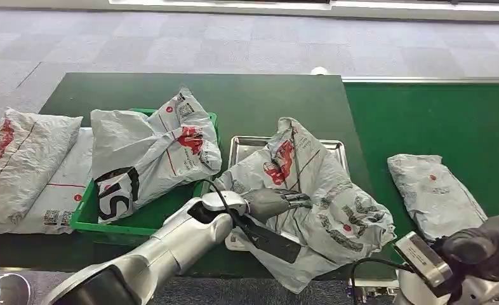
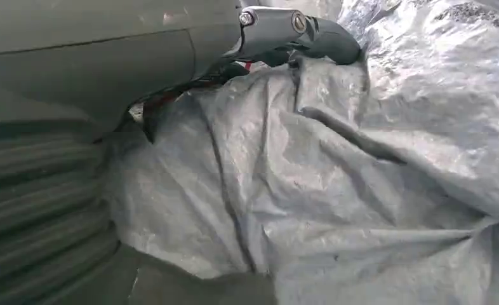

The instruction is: Moved the parcel from conveyor to table for the left to box.

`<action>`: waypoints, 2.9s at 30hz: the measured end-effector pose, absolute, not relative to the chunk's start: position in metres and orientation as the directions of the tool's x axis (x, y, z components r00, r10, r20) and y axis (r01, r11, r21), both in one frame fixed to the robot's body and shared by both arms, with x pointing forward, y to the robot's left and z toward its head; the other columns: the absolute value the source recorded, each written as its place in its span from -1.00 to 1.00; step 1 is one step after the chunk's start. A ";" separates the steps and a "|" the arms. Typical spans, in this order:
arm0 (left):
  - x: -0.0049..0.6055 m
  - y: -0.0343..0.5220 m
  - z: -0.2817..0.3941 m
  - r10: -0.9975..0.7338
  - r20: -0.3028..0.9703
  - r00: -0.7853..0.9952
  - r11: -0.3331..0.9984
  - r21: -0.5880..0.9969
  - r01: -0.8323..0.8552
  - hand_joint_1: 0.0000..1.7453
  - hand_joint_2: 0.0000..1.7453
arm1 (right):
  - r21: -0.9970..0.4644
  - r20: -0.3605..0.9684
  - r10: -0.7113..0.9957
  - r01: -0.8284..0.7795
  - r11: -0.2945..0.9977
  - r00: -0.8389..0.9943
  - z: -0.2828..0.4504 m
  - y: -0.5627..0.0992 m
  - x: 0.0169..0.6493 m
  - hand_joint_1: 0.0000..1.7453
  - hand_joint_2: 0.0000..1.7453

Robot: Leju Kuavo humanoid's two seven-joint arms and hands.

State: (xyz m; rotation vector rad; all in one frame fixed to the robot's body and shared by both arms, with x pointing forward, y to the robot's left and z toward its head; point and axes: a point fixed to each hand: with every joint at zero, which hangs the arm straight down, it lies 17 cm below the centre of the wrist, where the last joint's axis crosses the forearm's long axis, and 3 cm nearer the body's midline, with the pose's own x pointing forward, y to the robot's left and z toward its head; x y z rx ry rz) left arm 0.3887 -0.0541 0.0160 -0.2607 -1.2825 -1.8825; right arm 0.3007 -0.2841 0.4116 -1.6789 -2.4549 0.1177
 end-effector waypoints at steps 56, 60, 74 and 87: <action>0.546 0.178 0.320 -0.989 0.031 -0.143 0.109 0.809 -0.578 1.00 1.00 | -0.142 0.105 0.965 0.957 0.252 -0.239 0.420 -0.313 0.279 -1.00 1.00; 0.559 0.225 0.294 -0.999 0.048 0.004 0.040 0.873 -0.486 1.00 1.00 | -0.145 0.107 0.970 0.962 0.233 -0.219 0.423 -0.315 0.277 -1.00 1.00; 0.564 0.315 0.173 -0.971 0.093 0.219 0.063 0.988 -0.143 1.00 1.00 | -0.148 0.112 0.975 0.967 0.208 -0.192 0.427 -0.317 0.275 -1.00 1.00; 0.550 0.303 0.100 -0.969 0.149 0.195 0.156 0.988 0.020 1.00 1.00 | -0.151 0.111 0.976 0.967 0.205 -0.189 0.426 -0.317 0.275 -1.00 1.00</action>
